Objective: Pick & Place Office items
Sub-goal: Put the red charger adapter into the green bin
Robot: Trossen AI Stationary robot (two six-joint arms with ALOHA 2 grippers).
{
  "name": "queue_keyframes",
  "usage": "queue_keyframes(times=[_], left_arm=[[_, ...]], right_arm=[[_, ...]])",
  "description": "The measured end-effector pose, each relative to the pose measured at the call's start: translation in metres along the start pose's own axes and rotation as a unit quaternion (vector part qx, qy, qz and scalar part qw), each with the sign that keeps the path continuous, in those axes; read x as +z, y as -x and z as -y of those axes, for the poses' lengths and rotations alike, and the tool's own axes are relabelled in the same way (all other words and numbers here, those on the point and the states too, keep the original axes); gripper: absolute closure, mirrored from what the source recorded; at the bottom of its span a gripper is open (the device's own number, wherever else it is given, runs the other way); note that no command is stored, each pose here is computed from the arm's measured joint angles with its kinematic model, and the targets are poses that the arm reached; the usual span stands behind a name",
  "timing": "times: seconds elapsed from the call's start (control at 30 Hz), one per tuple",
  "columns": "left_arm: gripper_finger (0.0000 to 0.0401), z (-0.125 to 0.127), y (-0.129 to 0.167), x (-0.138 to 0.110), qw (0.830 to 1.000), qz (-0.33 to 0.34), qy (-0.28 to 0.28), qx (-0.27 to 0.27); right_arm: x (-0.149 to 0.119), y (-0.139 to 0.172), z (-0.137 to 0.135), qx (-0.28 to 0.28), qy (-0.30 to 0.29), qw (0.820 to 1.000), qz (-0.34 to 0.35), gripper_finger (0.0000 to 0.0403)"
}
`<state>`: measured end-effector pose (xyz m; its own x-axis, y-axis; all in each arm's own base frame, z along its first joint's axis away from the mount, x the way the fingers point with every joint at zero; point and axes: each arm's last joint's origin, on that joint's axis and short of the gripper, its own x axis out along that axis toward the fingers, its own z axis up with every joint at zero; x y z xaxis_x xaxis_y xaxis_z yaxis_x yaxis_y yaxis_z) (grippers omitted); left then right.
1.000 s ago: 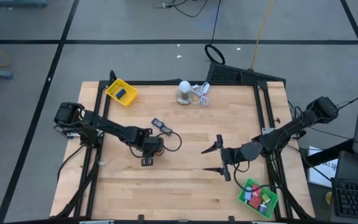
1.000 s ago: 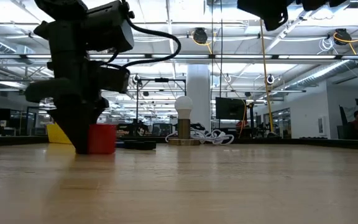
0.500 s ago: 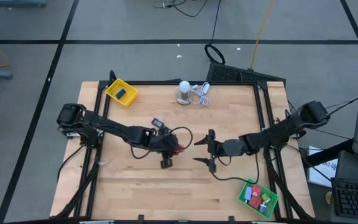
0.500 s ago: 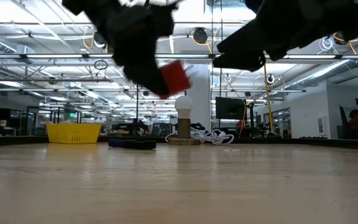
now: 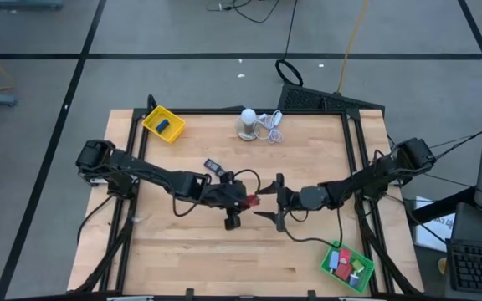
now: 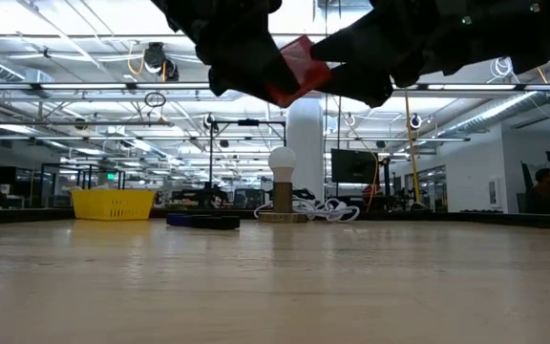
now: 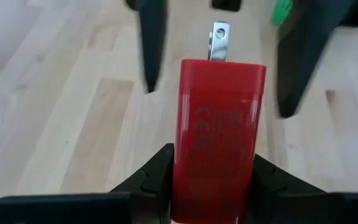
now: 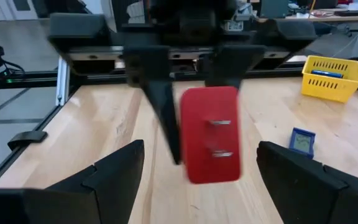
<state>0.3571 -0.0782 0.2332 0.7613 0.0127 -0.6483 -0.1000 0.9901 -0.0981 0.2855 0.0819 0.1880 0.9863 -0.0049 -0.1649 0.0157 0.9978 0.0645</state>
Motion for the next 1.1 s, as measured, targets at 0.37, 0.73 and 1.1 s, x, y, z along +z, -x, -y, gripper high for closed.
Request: queue_keyframes(times=[0.37, 0.73, 1.1], left_arm=[[0.0280, 0.005, -0.002, 0.006, 0.999, 0.035, 0.005, -0.013], [0.0278, 0.005, -0.003, 0.006, 0.999, 0.040, 0.006, -0.018], [0.0165, 0.004, 0.017, 0.010, 0.998, 0.019, 0.003, -0.058]], right_arm=[[0.002, 0.000, 0.001, -0.001, -0.009, 1.000, 0.009, 0.0149], [0.003, -0.001, 0.003, 0.022, -0.016, 1.000, 0.012, 0.0291], [0.013, 0.007, 0.001, 0.024, 0.004, 1.000, 0.014, 0.0291]])
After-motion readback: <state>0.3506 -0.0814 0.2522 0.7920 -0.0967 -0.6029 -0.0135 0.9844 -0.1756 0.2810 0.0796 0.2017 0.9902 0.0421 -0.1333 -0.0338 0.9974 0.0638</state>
